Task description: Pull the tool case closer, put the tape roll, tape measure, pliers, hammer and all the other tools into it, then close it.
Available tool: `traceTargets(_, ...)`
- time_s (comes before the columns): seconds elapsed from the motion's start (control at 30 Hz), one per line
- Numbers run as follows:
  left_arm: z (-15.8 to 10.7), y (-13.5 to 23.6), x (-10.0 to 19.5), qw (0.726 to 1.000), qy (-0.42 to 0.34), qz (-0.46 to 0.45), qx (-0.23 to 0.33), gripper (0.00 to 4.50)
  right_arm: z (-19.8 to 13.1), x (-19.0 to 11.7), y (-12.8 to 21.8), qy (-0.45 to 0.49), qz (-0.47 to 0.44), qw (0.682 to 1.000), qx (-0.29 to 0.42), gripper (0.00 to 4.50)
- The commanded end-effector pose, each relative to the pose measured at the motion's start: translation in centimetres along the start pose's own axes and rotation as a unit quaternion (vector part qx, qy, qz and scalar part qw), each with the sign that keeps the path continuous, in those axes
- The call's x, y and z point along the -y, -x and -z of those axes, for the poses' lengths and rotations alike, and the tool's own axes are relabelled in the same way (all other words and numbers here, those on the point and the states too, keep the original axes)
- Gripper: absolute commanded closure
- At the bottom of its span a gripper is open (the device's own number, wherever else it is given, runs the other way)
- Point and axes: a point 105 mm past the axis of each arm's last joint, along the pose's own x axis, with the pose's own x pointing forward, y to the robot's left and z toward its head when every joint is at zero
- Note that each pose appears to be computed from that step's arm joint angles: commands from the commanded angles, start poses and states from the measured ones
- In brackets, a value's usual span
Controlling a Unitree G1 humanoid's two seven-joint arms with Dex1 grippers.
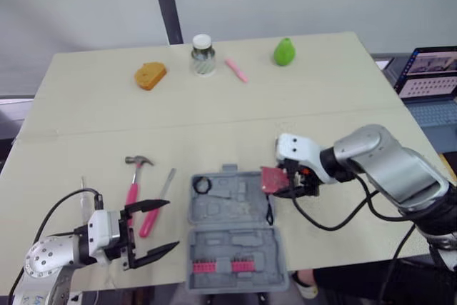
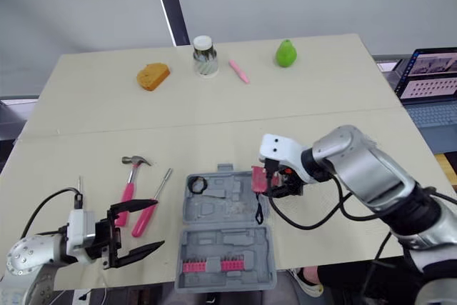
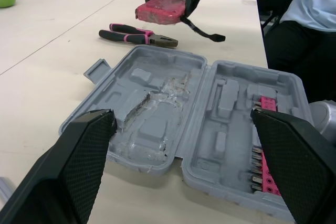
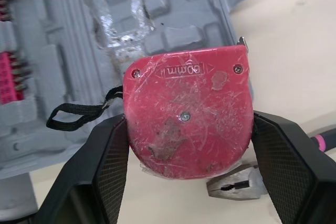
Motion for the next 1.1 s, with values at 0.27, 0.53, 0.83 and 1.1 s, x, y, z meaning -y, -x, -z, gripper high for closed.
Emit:
traceTargets(0.27,0.3,-0.5,0.4,1.0,-0.001,0.001,0.002,0.0,-0.9,0.8,-1.5,0.032,0.008,0.999,-0.039,1.51)
traceTargets(0.53,0.3,-0.8,0.6,1.0,-0.004,0.0,0.0,0.0,-1.0,1.2,-3.2,0.052,0.004,0.997,-0.053,1.51)
traceTargets(0.83,0.3,-1.1,0.3,1.0,-0.001,-0.01,0.001,0.0,-1.1,0.8,-4.3,0.075,-0.011,0.995,-0.064,1.51)
traceTargets(1.1,0.3,-1.2,0.2,1.0,-0.002,-0.012,-0.002,0.0,-1.1,0.3,-4.9,0.09,-0.025,0.993,-0.072,1.51)
